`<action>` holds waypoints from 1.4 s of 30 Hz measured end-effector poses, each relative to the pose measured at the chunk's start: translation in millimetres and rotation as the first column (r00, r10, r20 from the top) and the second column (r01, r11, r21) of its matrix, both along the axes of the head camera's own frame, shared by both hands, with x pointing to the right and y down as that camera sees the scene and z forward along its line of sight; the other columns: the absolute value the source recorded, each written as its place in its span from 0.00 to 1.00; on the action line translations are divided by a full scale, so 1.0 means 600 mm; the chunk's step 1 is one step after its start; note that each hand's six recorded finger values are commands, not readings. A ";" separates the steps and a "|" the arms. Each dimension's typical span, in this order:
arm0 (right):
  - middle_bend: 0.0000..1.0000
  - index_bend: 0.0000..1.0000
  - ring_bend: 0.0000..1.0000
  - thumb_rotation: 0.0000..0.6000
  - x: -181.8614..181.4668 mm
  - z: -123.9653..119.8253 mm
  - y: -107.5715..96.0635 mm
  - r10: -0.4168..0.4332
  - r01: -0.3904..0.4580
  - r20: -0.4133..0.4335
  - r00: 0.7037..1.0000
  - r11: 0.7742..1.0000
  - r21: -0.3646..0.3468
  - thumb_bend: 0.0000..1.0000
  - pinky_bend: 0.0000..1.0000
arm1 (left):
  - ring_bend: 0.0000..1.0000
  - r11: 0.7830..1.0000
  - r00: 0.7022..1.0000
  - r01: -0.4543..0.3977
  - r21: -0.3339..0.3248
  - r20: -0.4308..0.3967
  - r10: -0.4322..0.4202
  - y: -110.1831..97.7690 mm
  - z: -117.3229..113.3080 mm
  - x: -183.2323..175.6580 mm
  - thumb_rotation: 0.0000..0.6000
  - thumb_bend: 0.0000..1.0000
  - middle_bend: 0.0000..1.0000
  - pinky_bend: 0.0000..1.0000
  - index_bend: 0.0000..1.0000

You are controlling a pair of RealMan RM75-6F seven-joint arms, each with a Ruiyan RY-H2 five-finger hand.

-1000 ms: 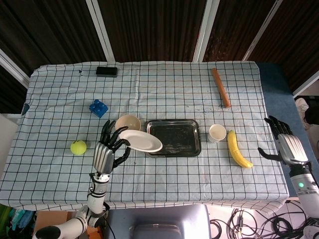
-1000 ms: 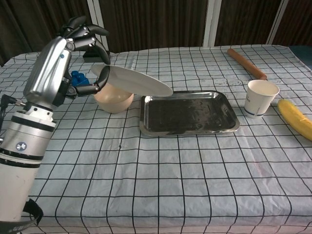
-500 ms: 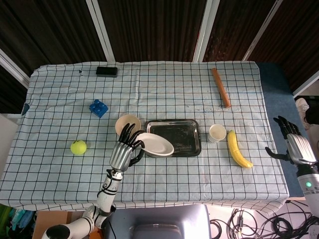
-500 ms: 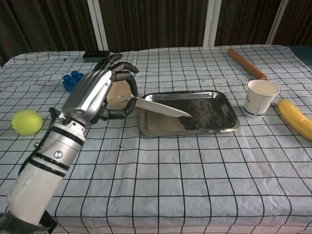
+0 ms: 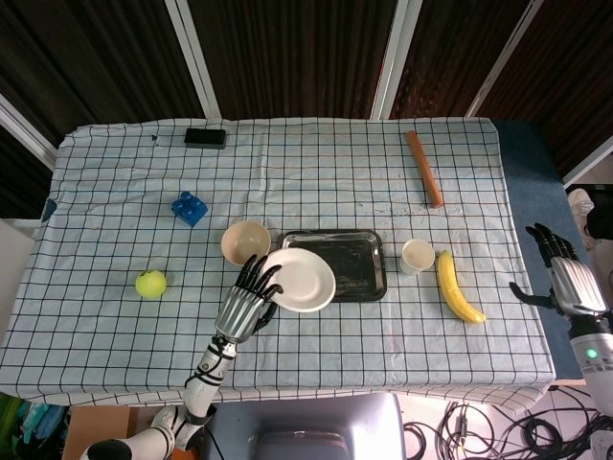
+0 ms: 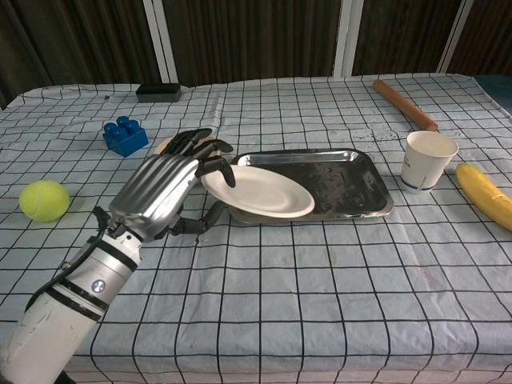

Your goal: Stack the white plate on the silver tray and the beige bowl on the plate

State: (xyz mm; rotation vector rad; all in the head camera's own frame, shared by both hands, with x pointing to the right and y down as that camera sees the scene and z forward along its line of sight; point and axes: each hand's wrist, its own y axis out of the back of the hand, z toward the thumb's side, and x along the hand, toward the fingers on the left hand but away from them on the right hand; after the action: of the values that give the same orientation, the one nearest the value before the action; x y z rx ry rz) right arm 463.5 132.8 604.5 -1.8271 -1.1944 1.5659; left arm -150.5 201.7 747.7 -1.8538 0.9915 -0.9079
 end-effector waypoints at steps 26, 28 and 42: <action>0.00 0.00 0.00 1.00 -0.052 0.015 0.005 -0.136 0.136 -0.020 0.990 0.990 -0.030 0.21 0.00 | 0.00 0.997 0.981 0.004 -0.080 0.193 0.011 0.027 -0.096 -0.174 1.00 0.35 0.00 0.00 0.00; 0.00 0.00 0.00 1.00 -0.076 0.018 0.007 -0.197 0.196 -0.018 0.980 0.980 -0.031 0.21 0.00 | 0.00 0.997 0.969 0.051 -0.066 0.243 -0.034 0.032 -0.125 -0.234 1.00 0.37 0.00 0.00 0.00; 0.00 0.16 0.00 1.00 -0.345 0.068 0.043 -0.612 0.612 0.030 0.790 0.791 0.011 0.63 0.00 | 0.00 0.918 0.858 0.396 -0.033 0.371 -0.356 0.124 -0.218 -0.505 1.00 0.38 0.00 0.00 0.00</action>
State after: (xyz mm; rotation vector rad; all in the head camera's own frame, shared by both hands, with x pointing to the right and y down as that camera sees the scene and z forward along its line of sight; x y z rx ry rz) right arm 256.6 158.9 645.3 -1.9717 -0.5060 1.1527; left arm -453.4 275.8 616.6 -1.5198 1.1064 -1.5047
